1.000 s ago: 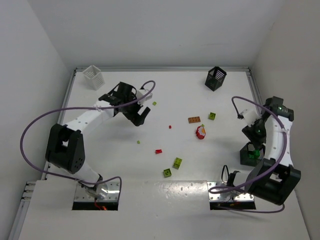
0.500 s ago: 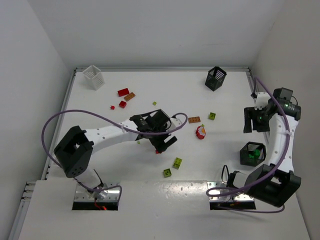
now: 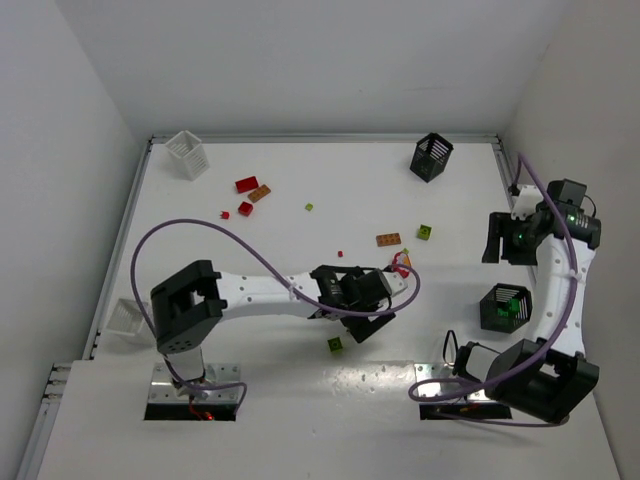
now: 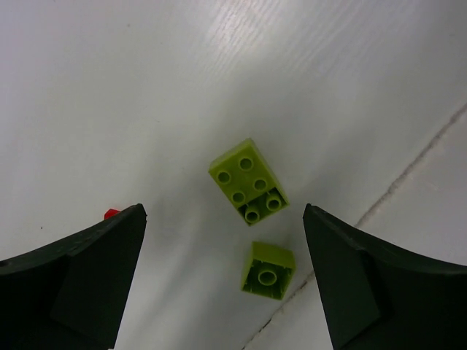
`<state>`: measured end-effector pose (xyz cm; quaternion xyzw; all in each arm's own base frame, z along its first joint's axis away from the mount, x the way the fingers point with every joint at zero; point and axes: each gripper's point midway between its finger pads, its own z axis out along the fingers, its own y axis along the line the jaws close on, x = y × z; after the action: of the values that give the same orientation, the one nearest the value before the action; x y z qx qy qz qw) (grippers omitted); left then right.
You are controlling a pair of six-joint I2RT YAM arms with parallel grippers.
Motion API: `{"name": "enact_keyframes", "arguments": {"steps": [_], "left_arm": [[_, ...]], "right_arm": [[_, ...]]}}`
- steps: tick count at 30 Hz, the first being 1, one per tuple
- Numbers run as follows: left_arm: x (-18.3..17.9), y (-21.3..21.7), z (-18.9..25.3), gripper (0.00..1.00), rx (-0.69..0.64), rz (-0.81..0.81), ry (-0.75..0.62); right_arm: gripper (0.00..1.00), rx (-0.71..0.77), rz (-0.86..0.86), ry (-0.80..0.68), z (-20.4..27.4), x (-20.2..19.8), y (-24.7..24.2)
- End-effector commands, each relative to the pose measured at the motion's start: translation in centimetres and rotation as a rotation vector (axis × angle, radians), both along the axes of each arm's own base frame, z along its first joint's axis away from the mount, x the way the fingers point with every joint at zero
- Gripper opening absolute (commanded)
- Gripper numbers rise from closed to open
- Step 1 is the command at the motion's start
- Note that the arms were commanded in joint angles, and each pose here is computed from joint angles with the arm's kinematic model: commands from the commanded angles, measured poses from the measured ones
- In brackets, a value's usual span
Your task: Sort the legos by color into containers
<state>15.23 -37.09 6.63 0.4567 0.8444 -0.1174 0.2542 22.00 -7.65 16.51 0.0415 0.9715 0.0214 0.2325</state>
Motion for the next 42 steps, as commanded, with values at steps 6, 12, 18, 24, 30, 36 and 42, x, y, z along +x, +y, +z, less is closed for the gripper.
{"name": "enact_keyframes", "arguments": {"steps": [6, 12, 18, 24, 30, 36, 42], "left_arm": [[1.6, -1.4, -1.7, 0.91, 0.052, 0.123, -0.051], [0.4, -2.1, -2.1, 0.77, 0.037, 0.107, 0.020], [-0.9, -2.3, -2.5, 0.62, 0.027, 0.081, 0.089], [-1.2, -2.2, -3.1, 0.62, 0.032, 0.075, 0.122], [-0.8, -1.7, -4.8, 0.62, 0.068, 0.088, 0.172], [0.6, -1.8, -5.1, 0.57, 0.063, 0.129, 0.176], [2.3, -1.1, -4.7, 0.41, 0.059, 0.142, 0.163]], "right_arm": [[0.64, 0.003, -0.011, -0.099, 1.7, 0.4, 0.5], [0.64, -0.006, -0.011, -0.117, 2.2, 0.3, 0.6], [0.64, -0.006, -0.011, -0.117, 2.2, 0.3, 0.6], [0.64, -0.011, -0.003, -0.117, 2.2, 0.3, 0.5], [0.64, -0.011, -0.003, -0.117, 2.2, 0.3, 0.5], [0.64, 0.001, 0.001, -0.113, 2.0, 0.4, 0.6], [0.64, 0.016, 0.010, -0.118, 1.6, 0.9, 0.8]]}}
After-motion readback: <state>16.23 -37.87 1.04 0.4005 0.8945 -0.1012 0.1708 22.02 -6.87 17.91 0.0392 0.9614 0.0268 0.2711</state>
